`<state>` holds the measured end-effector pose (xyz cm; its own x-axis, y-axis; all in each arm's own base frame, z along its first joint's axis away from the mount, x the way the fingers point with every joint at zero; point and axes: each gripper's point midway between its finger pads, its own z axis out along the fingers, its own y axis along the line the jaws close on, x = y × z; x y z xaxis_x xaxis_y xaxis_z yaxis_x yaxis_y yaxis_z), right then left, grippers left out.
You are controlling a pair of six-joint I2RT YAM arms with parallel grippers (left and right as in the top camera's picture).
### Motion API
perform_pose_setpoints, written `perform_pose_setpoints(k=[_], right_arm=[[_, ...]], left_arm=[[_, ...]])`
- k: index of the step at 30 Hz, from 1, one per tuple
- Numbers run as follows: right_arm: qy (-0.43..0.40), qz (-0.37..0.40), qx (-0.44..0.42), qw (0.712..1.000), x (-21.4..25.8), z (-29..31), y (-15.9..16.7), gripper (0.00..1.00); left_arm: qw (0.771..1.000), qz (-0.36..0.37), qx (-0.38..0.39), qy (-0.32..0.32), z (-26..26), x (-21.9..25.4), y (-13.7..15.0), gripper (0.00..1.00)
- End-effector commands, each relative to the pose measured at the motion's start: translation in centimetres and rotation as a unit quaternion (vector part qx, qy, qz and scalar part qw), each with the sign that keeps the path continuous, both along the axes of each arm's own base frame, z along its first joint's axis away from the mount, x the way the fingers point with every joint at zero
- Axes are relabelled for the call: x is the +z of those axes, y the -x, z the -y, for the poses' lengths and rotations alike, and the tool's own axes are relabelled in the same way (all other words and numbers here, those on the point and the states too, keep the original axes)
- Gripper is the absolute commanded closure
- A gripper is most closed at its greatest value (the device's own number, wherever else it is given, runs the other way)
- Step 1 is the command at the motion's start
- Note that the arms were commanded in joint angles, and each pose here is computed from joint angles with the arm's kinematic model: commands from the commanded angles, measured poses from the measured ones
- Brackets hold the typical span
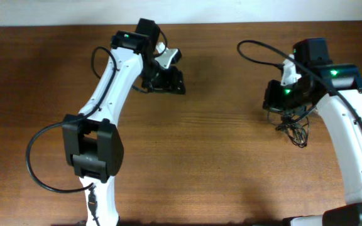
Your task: Untangle cables
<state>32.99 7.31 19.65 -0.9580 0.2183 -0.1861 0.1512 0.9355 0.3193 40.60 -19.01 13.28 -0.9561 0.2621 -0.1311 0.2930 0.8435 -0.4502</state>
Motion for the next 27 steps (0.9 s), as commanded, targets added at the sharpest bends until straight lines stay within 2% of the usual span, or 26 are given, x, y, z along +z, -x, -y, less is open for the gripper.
perform_pose_setpoints(k=[1,6,10,13,15,16,17,18,19,22,27], right_arm=[[0.000,-0.015,0.009,1.000,-0.9,-1.7,0.0,0.96],[-0.078,0.014,0.066,0.995,1.2,-6.7,-0.5,0.96],[-0.141,0.068,0.106,0.982,4.8,-9.8,-1.6,0.96],[-0.130,0.083,0.102,0.983,4.8,-9.6,-2.5,0.95],[-0.103,0.069,0.091,0.988,3.1,-8.8,-2.8,0.93],[-0.097,0.051,0.088,0.990,1.7,-8.7,-2.8,0.88],[-0.095,0.038,0.087,0.991,0.9,-8.7,-2.7,0.76],[-0.090,0.016,0.085,0.992,-0.4,-8.6,-2.6,0.46],[-0.073,-0.002,0.078,0.994,-1.7,-8.1,-2.6,0.24],[-0.053,0.009,0.051,0.997,-1.1,-5.9,-3.4,0.12],[-0.036,0.018,-0.004,0.999,0.6,2.1,-4.0,0.12]], left_arm=[[1.000,0.010,-0.003,-0.024,-0.6,-0.5,0.0,0.32],[0.998,0.031,0.042,-0.019,-4.1,-0.4,-2.6,0.32],[0.998,0.029,0.055,-0.005,-5.0,-0.1,-2.9,0.31],[0.998,0.028,0.054,-0.005,-4.9,-0.1,-2.9,0.31],[0.998,0.027,0.050,-0.005,-4.5,-0.2,-2.7,0.30],[0.998,0.027,0.047,-0.005,-4.3,-0.2,-2.6,0.30],[0.999,0.027,0.045,-0.005,-4.1,-0.2,-2.5,0.30],[0.999,0.027,0.042,-0.005,-3.8,-0.2,-2.5,0.29],[0.999,0.027,0.038,-0.005,-3.5,-0.2,-2.4,0.29],[0.999,0.028,0.024,-0.004,-2.3,-0.2,-1.9,0.27],[0.998,0.055,-0.026,0.005,2.3,0.1,-1.2,0.28]])
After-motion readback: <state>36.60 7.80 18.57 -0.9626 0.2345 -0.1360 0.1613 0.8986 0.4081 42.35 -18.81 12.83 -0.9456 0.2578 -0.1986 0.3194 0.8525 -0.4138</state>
